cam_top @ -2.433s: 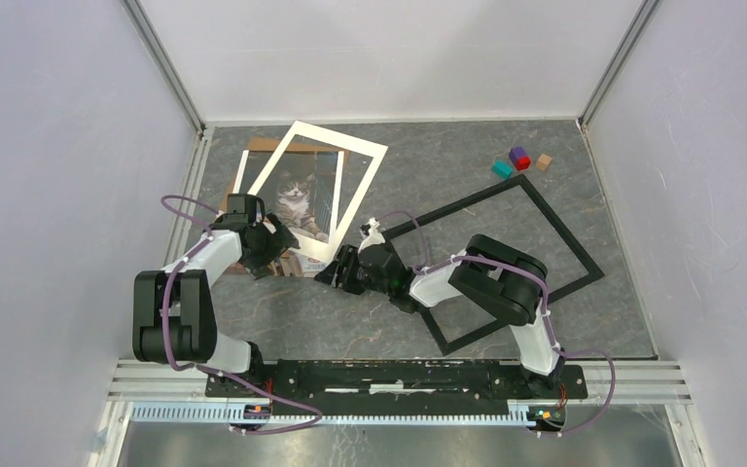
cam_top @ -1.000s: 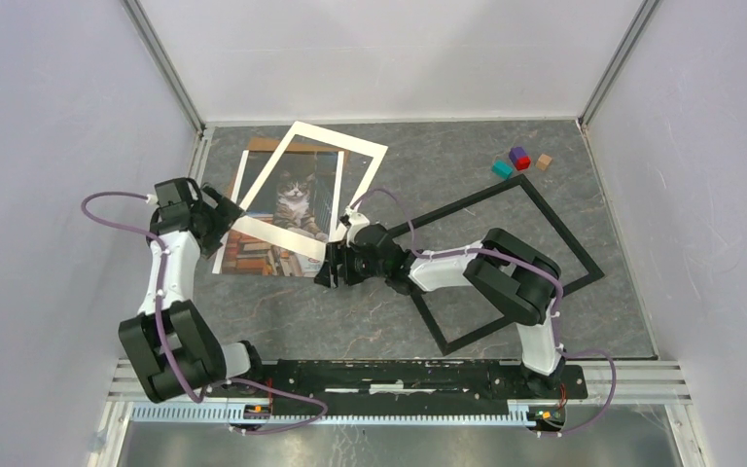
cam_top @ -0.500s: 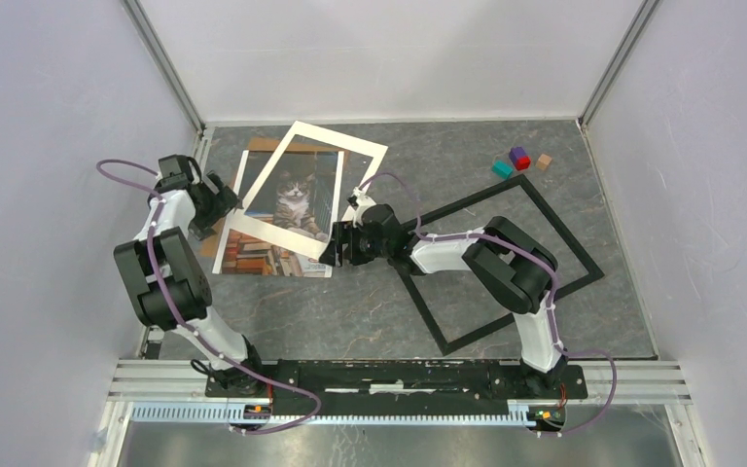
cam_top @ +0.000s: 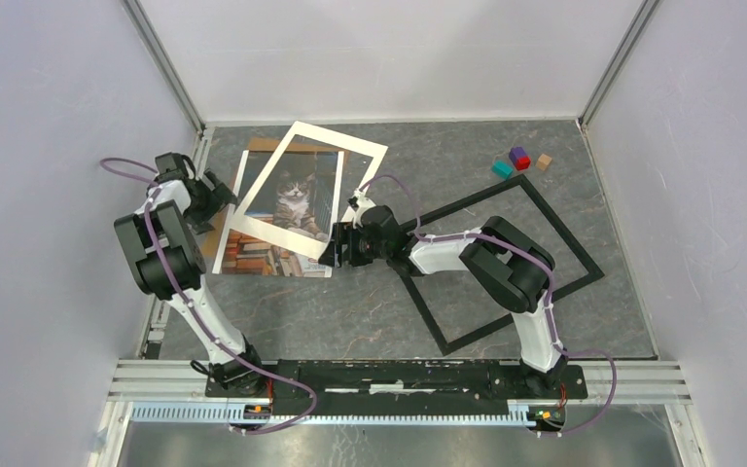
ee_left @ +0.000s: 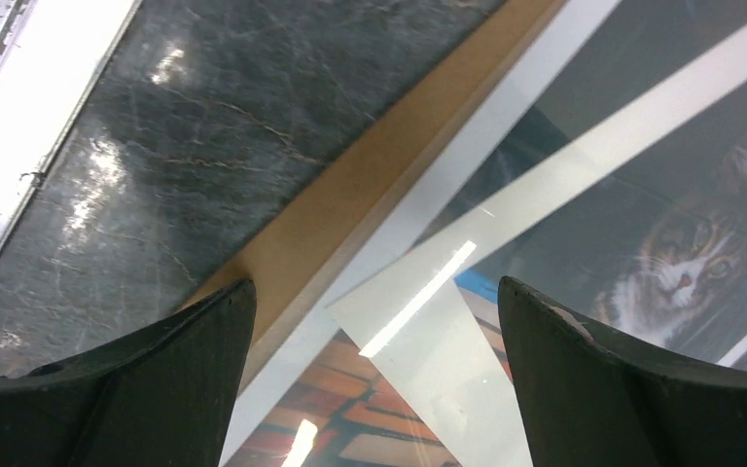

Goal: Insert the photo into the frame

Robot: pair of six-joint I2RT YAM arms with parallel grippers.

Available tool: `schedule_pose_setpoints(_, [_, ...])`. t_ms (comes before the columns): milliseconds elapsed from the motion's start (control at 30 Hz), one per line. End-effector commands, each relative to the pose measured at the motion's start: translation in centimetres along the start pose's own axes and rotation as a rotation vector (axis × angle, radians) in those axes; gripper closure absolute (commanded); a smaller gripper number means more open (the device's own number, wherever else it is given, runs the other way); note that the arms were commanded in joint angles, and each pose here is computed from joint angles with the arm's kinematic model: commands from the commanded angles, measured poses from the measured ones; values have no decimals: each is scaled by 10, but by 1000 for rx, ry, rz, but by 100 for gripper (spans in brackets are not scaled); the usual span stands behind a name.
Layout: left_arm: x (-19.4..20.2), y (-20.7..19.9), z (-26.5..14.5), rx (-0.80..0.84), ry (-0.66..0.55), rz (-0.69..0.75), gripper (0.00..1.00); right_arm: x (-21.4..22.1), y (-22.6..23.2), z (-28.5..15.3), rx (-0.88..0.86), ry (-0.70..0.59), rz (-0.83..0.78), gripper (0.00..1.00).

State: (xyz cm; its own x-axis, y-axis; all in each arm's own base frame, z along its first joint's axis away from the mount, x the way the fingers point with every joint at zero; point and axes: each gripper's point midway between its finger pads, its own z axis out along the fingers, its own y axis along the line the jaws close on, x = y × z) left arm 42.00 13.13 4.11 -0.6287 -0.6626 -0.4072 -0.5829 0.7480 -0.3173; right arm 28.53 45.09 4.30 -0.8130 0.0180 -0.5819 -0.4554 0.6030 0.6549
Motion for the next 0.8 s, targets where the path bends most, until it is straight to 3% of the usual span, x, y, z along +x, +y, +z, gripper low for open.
schedule_pose_setpoints(0, [-15, 0, 6, 50, -33, -18, 0, -9, 10, 3, -41, -39, 15, 21])
schedule_pose_setpoints(133, [6, -8, 6, 102, 24, -84, 0, -6, 7, 4, -30, -37, 44, 22])
schedule_pose_setpoints(300, [32, 7, -2, 19, 90, -162, 0, 0, 1, 6, -16, -31, 108, 23])
schedule_pose_setpoints(767, [72, 7, -21, 35, 182, -212, 0, 13, 3, -10, -40, -28, 173, 23])
